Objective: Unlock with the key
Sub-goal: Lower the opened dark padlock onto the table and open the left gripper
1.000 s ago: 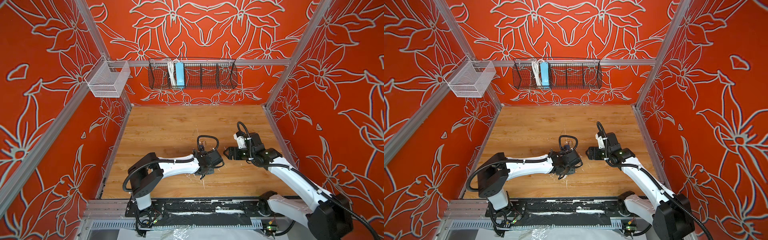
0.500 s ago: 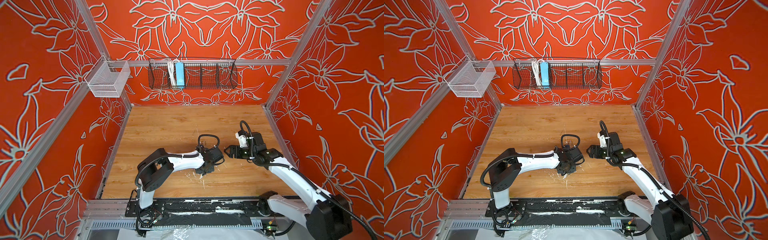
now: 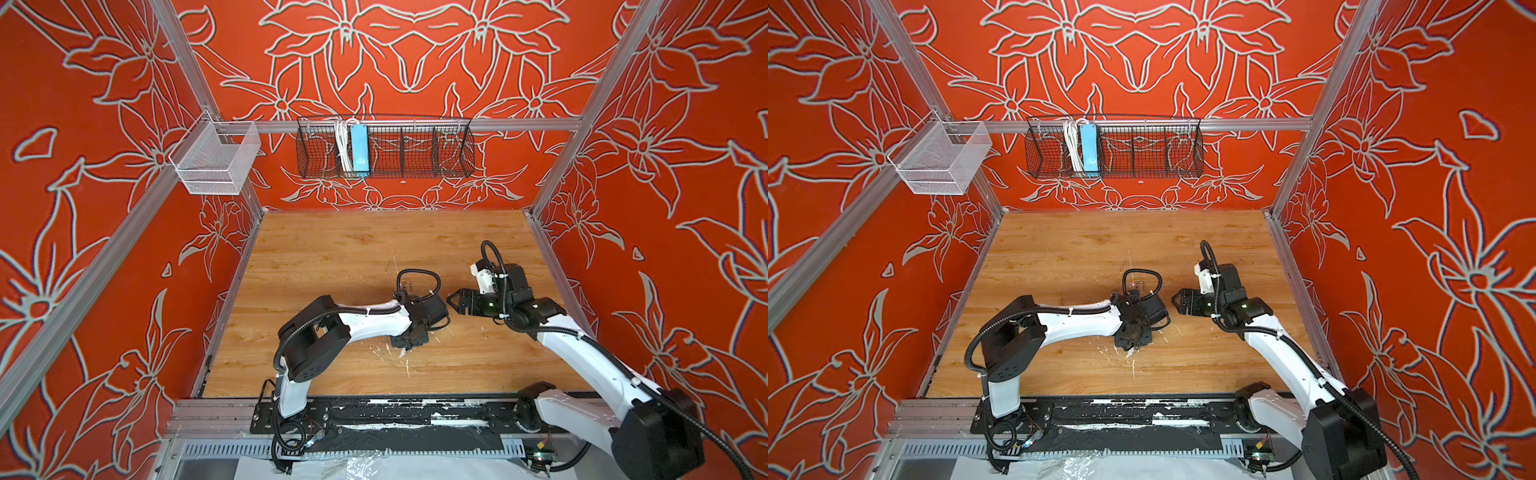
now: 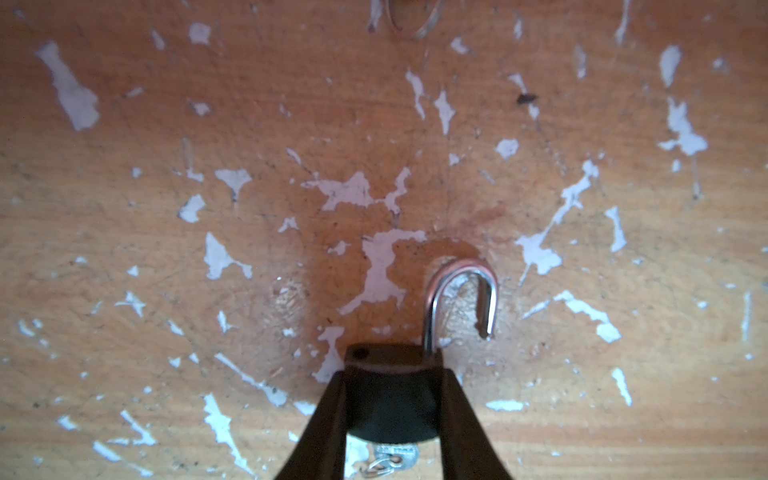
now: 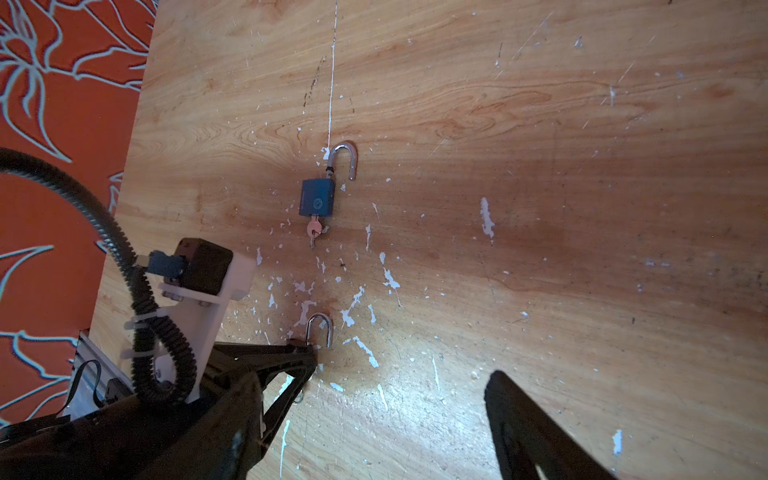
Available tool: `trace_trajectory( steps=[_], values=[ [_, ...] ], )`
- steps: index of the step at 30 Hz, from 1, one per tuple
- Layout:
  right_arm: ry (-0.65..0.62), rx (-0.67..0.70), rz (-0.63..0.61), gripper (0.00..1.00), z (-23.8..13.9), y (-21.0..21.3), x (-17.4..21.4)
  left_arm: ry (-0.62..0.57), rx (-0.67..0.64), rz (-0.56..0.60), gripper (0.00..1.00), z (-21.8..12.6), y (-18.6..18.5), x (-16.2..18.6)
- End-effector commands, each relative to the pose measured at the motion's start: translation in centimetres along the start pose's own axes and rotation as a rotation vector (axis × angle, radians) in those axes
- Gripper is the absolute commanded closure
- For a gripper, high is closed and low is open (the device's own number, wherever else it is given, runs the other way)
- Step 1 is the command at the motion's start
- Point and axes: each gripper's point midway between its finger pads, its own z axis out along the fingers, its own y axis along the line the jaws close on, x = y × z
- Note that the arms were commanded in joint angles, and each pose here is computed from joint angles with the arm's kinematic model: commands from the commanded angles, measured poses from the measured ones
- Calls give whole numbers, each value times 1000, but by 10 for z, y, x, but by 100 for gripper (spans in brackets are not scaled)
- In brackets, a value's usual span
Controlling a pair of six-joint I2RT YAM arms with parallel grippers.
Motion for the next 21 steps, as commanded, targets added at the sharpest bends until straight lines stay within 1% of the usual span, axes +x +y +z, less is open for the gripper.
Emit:
trace_trajectory(
  steps=[1,3,9,11,17,21],
  values=[
    [2,-11,24,14,2,-2,2,24,-59,-18,72,-1,14,5],
    [1,-21,25,14,2,0,1,28,-53,-18,65,-2,12,5],
    [-12,-16,22,14,0,-1,1,27,-26,-25,52,-9,7,3],
    [-14,-22,23,14,-2,0,0,28,-12,-24,47,-17,3,1],
    [-32,-17,24,14,-4,-2,-2,-26,65,-34,30,-49,-3,-11],
    [-54,-21,19,14,-9,1,-8,-90,111,-45,17,-75,2,-25]
  ],
)
